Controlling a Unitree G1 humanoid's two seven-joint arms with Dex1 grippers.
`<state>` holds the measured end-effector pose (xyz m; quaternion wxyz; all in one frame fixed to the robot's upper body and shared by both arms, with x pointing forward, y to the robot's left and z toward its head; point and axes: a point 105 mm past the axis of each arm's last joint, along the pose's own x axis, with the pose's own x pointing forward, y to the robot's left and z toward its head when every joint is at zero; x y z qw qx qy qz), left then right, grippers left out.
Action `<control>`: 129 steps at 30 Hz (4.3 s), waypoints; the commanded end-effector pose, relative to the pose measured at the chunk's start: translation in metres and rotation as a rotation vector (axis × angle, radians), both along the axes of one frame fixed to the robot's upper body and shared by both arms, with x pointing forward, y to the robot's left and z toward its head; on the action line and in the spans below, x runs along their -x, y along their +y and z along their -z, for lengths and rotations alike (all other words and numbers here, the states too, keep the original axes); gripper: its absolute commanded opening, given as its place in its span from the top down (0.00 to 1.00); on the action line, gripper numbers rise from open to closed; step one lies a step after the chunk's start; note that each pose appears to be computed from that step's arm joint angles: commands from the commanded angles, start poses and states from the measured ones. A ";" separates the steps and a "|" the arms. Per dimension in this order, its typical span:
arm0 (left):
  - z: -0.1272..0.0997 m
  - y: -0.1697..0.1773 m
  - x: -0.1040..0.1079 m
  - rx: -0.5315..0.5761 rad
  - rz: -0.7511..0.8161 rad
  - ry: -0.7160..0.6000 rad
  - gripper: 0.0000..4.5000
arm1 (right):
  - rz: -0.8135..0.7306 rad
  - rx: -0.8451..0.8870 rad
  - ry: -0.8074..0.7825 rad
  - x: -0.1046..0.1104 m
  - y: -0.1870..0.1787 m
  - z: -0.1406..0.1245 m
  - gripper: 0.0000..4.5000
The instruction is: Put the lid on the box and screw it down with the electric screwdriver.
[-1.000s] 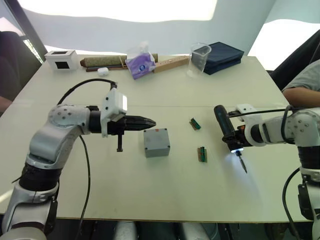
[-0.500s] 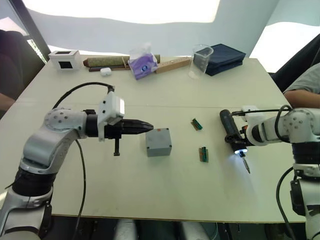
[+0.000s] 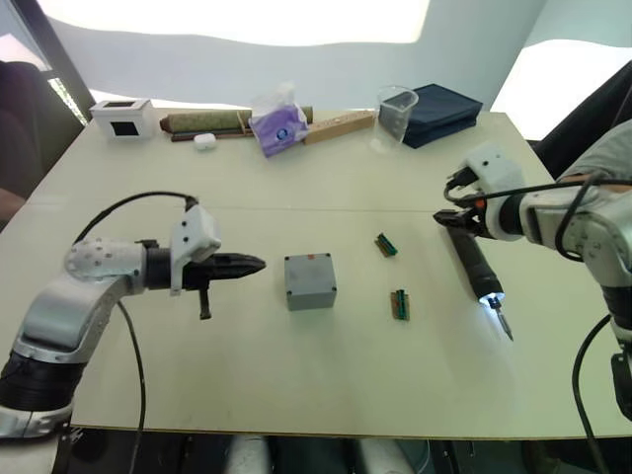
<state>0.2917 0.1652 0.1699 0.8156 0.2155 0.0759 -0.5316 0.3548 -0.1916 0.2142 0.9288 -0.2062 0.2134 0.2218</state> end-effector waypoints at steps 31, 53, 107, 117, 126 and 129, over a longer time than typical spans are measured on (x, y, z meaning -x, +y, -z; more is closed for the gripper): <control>0.042 -0.042 -0.051 0.010 -0.026 -0.037 1.00 | -0.629 -0.078 0.130 0.055 0.130 0.092 0.98; 0.056 -0.017 -0.002 -0.117 0.175 0.094 1.00 | -0.483 -0.071 -0.022 0.009 0.097 0.058 0.98; 0.022 -0.030 -0.035 -0.039 0.065 -0.037 1.00 | -0.571 -0.158 0.054 0.049 0.116 0.082 0.98; -0.023 -0.021 -0.012 0.023 0.089 -0.082 1.00 | -0.383 -0.152 -0.131 0.027 0.078 0.047 0.98; -0.072 -0.031 -0.006 0.053 0.132 -0.201 1.00 | -0.144 -0.237 -0.108 -0.016 0.053 0.042 0.56; -0.077 -0.040 -0.010 0.076 0.141 -0.212 1.00 | -0.098 -0.274 -0.082 -0.028 0.053 0.047 0.48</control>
